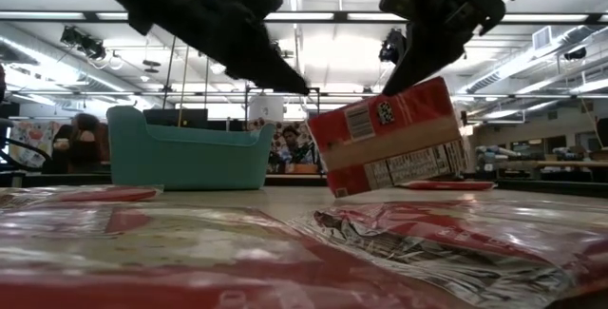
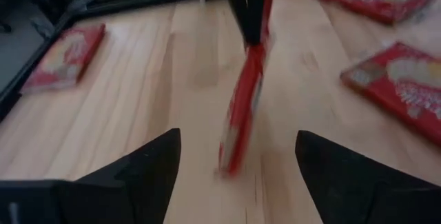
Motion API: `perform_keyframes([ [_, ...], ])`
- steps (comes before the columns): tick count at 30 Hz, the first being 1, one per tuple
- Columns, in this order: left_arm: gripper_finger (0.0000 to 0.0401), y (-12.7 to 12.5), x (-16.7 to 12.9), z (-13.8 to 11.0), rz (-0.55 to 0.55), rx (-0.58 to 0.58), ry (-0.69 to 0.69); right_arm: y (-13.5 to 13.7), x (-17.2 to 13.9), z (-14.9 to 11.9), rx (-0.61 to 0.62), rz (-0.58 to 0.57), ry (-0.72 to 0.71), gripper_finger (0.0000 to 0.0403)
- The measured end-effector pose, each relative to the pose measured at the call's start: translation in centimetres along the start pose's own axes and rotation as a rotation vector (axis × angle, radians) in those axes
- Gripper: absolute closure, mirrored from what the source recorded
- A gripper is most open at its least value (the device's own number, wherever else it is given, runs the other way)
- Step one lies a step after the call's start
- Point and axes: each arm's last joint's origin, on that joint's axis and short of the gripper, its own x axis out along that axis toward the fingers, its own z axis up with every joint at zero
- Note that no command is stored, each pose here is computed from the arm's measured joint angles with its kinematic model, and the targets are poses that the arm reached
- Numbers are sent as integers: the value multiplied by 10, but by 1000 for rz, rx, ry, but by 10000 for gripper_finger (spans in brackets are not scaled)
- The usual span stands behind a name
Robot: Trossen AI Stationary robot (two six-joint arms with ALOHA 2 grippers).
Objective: Sort popcorn bags into baskets
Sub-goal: Put the popcorn bag into the bin
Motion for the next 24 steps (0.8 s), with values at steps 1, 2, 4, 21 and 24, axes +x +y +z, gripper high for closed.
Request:
perform_keyframes([
  [1, 112, 0, 1, -2, 0, 1, 10, 0, 0, 1, 0, 1, -9, 402],
  [2, 113, -1, 2, -4, 0, 3, 18, 0, 0, 2, 0, 3, -21, 403],
  [4, 114, -2, 7, -6, 1, 5, 5, 0, 0, 5, 5, 4, -47, 403],
  [21, 175, -4, 14, -16, -5, 26, 50, 0, -3, 22, 47, -4, -225, 402],
  [24, 226, -4, 14, -16, -5, 19, 52, 0, -3, 23, 57, -2, -241, 401],
])
